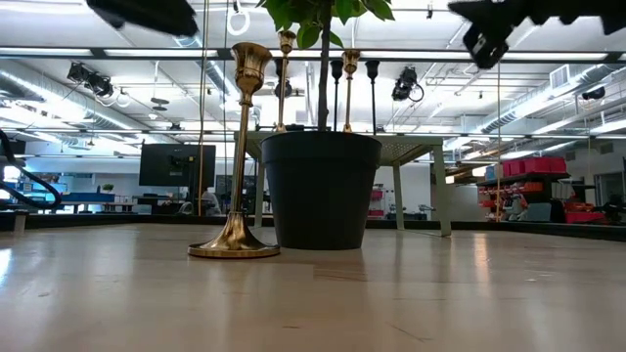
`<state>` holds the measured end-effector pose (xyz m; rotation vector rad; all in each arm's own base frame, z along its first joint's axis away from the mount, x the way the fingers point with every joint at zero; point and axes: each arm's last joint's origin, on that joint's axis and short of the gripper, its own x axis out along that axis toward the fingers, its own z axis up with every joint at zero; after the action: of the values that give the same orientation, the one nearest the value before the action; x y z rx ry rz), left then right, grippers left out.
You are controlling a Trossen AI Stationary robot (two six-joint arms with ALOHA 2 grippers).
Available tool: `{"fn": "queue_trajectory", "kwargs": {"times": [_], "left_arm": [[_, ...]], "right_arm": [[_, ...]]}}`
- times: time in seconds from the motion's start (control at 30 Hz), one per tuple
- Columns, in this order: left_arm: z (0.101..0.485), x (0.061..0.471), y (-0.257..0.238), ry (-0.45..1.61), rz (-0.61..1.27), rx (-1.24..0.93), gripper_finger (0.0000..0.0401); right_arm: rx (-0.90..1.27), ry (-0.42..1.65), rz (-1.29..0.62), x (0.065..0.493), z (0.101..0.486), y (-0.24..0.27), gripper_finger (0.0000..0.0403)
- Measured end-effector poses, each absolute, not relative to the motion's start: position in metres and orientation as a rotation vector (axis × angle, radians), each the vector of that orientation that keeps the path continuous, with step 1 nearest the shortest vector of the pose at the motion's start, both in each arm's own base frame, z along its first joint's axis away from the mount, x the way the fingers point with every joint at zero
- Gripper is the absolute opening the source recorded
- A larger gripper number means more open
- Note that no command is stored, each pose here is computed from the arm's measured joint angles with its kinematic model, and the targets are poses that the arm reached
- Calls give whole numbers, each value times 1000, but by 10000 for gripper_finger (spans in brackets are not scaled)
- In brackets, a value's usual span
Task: Pick & Place candle stick holders
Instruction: Put the gold candle holder on the shelf
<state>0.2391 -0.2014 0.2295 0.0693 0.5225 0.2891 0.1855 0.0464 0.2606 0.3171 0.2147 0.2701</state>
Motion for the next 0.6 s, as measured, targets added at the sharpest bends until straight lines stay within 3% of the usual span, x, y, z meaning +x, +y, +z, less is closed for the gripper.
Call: {"fn": "queue_trajectory", "kwargs": {"times": [0.37,0.6], "left_arm": [[179,239,-174,438,327,-55,131],[158,231,-163,353,248,-131,131]], "right_arm": [[270,121,247,173,255,91,213],[260,94,220,172,256,98,213]]}}
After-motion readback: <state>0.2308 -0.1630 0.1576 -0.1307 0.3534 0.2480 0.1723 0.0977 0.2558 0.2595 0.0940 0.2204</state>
